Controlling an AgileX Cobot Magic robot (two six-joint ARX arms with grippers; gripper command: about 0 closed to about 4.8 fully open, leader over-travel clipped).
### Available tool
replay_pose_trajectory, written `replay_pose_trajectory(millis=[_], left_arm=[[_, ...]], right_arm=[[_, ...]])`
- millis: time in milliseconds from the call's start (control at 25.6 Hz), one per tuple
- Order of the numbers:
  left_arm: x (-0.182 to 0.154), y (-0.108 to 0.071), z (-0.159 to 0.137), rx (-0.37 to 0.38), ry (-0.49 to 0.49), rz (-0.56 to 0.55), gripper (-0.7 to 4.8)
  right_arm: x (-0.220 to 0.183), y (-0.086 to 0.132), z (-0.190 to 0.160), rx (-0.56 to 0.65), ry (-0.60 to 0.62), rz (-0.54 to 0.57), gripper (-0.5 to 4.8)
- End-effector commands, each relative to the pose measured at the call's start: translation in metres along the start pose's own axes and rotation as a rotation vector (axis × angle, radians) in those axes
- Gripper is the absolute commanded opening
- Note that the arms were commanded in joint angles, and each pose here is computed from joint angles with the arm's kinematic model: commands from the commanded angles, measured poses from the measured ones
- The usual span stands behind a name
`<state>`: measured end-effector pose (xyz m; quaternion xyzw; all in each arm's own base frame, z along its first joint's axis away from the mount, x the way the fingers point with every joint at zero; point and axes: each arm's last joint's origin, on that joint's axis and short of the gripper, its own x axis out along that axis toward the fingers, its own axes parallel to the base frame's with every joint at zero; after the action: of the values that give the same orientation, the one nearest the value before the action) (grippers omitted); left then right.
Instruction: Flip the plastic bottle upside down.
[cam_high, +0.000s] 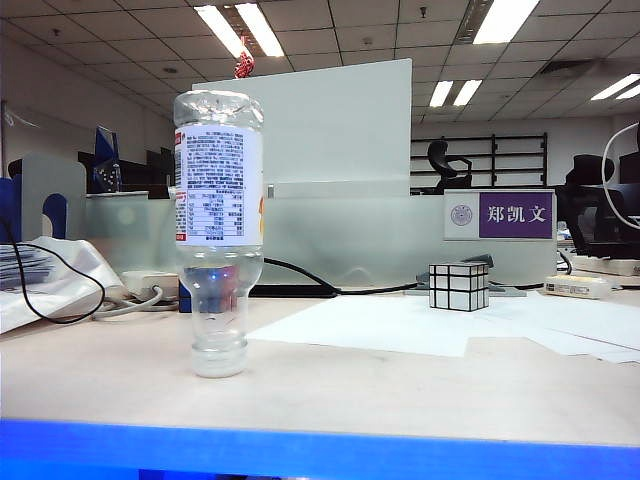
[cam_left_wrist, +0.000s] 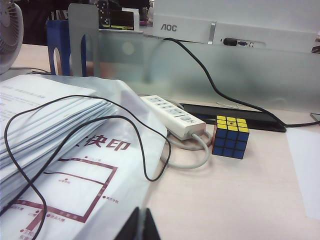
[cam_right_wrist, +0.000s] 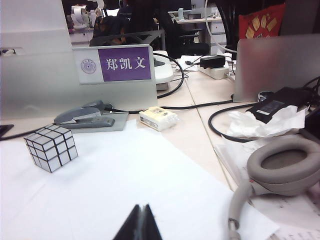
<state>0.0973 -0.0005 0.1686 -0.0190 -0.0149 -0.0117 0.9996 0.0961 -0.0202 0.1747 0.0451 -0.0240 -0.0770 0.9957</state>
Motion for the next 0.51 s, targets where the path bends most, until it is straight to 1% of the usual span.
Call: replay_pose_trajectory(millis=[39, 235, 509], left_arm=[[-0.0001, -0.0003, 0.0017, 0.001, -0.015, -0.004, -0.01], [-0.0001, -0.0003, 0.0017, 0.001, -0.015, -0.004, -0.01], [-0.0001, -0.0003, 0.0017, 0.001, -0.015, -0.004, -0.01]], right_arm=[[0.0002, 0.0038, 0.0031, 0.030, -0.043, 0.038, -0.08], [0.0009, 0.0078, 0.0006, 0.029, -0.069, 0.073, -0.08], [0.0011, 0.0092, -0.0015, 0.032, -0.049, 0.085, -0.08]])
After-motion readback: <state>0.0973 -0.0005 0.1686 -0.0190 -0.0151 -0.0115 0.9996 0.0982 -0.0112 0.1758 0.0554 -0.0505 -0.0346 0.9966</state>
